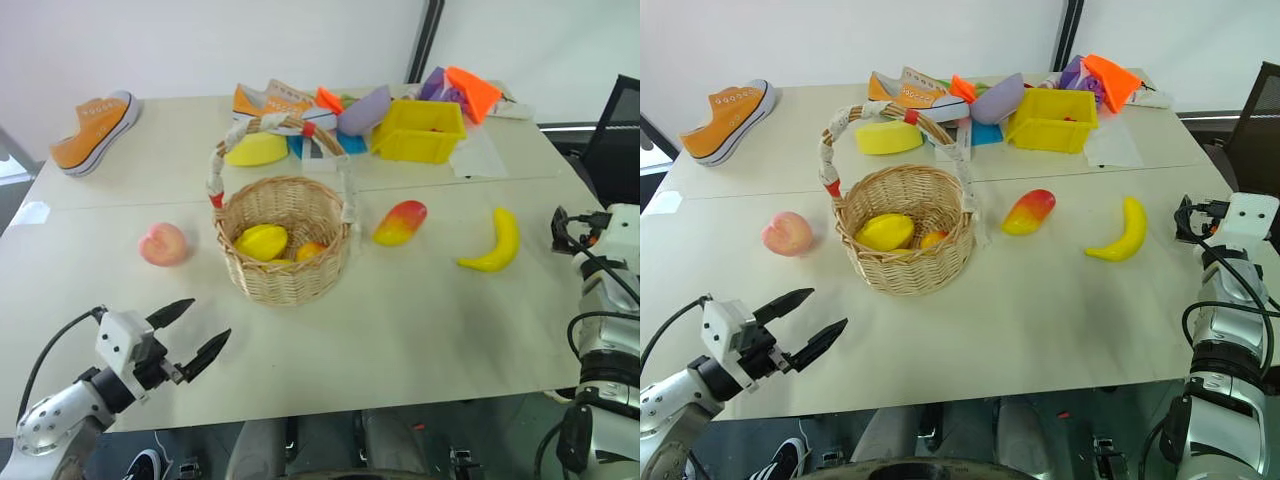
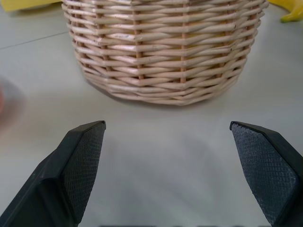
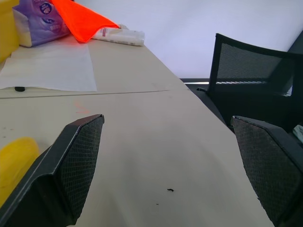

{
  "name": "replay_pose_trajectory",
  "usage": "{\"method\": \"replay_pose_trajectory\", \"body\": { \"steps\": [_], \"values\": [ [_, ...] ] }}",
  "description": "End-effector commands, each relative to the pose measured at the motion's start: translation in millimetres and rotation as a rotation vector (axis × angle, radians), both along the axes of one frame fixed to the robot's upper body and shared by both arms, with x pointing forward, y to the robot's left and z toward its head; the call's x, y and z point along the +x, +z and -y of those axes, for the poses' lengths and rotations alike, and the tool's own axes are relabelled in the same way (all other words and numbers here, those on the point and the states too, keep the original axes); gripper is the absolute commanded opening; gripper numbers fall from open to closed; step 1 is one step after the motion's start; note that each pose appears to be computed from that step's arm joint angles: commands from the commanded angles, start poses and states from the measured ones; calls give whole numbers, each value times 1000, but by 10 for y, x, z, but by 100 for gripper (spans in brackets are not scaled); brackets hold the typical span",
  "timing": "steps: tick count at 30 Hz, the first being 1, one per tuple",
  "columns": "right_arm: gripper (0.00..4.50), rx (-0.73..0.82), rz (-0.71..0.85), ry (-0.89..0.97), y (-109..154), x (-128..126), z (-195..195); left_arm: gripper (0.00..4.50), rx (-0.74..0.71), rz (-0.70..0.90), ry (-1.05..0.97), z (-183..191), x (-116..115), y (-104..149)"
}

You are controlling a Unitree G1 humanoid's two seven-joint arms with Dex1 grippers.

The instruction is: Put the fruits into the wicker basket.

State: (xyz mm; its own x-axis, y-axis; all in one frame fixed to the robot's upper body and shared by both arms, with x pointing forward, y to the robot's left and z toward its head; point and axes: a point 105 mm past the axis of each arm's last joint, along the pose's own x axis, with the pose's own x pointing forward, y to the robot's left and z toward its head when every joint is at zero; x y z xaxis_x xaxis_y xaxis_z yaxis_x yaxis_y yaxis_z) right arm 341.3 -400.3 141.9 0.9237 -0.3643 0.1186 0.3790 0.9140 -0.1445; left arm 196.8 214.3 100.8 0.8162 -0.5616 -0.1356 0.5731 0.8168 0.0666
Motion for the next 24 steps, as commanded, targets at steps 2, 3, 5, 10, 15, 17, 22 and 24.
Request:
{"method": "replay_pose_trajectory", "body": {
  "steps": [2,3,5,10,15,17,22,24],
  "values": [
    [449,-5,51,-7,153,6,39,450,22,110,46,-84,22,161],
    [449,-6,50,-8,152,9,39,450,20,110,46,-83,24,161],
    [449,-4,50,-7,149,19,34,450,6,139,44,-78,39,206],
    [449,-8,53,-6,161,41,23,450,-24,142,-26,3,-24,225],
    [449,-8,55,-2,159,50,8,450,-34,153,-22,-5,-31,231],
    [449,-6,54,5,150,56,-11,450,-26,166,-30,0,-32,244],
    [449,-12,58,28,163,84,-71,450,-19,173,-52,19,-42,247],
    [449,-17,61,44,181,100,-107,450,-18,182,-56,16,-44,262]
  ]
}}
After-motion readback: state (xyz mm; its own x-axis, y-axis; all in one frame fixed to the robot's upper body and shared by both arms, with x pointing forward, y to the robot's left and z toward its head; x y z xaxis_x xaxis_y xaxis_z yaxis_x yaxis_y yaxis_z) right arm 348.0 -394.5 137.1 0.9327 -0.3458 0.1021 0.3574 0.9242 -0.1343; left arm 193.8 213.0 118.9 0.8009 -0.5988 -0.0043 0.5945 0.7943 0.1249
